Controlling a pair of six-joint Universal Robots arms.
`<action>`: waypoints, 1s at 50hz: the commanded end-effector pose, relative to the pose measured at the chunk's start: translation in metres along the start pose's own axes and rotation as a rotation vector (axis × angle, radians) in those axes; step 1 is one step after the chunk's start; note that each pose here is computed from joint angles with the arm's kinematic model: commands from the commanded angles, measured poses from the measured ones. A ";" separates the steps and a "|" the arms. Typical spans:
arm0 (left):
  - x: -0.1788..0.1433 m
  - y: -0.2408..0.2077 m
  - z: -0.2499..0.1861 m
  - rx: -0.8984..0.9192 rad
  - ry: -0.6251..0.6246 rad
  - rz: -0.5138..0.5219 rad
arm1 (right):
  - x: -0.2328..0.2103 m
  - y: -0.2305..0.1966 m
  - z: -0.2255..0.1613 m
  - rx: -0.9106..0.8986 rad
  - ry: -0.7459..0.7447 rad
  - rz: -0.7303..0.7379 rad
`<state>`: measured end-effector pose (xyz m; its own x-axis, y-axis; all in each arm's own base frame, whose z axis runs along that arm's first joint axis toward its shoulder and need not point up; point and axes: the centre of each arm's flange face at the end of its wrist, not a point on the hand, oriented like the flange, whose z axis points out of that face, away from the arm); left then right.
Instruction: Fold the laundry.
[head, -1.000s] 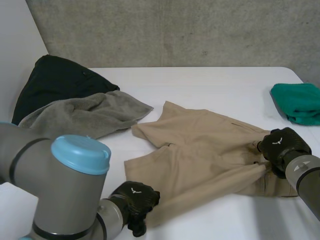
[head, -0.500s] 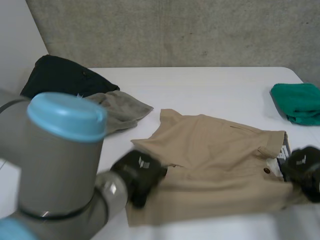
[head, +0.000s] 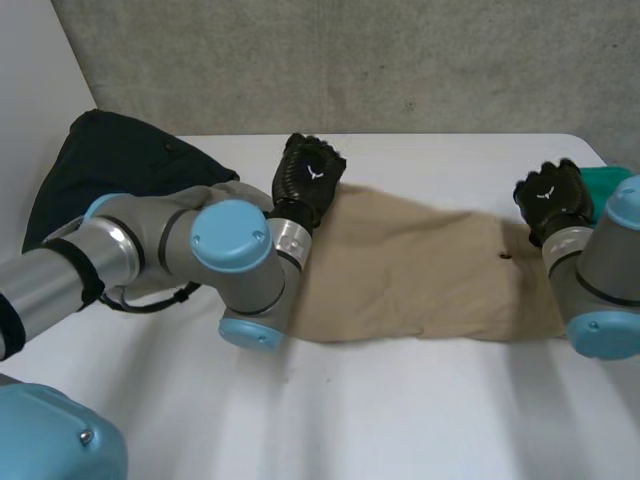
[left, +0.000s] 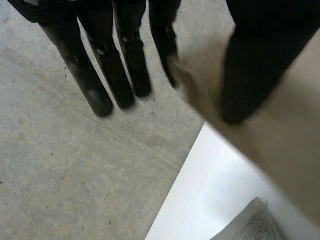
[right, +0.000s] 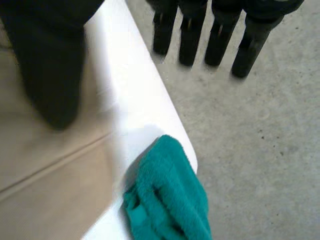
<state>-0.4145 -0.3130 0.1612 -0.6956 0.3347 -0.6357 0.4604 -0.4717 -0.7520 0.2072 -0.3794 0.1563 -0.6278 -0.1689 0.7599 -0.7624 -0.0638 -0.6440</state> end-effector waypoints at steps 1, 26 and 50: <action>-0.002 -0.017 -0.008 0.056 -0.025 -0.028 | 0.003 0.005 -0.006 -0.027 -0.012 0.105; -0.009 -0.024 -0.058 -0.045 0.027 -0.127 | 0.021 0.064 -0.061 -0.324 -0.203 0.338; -0.044 -0.061 -0.081 -0.015 -0.005 -0.232 | 0.091 -0.006 -0.104 -0.195 -0.169 0.417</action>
<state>-0.3776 -0.2440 0.2078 -0.7630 0.4004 -0.5075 0.3501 -0.4039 -0.8451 0.1387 -0.3263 0.2253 -0.8647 -0.2431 0.4395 -0.4761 0.1181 -0.8714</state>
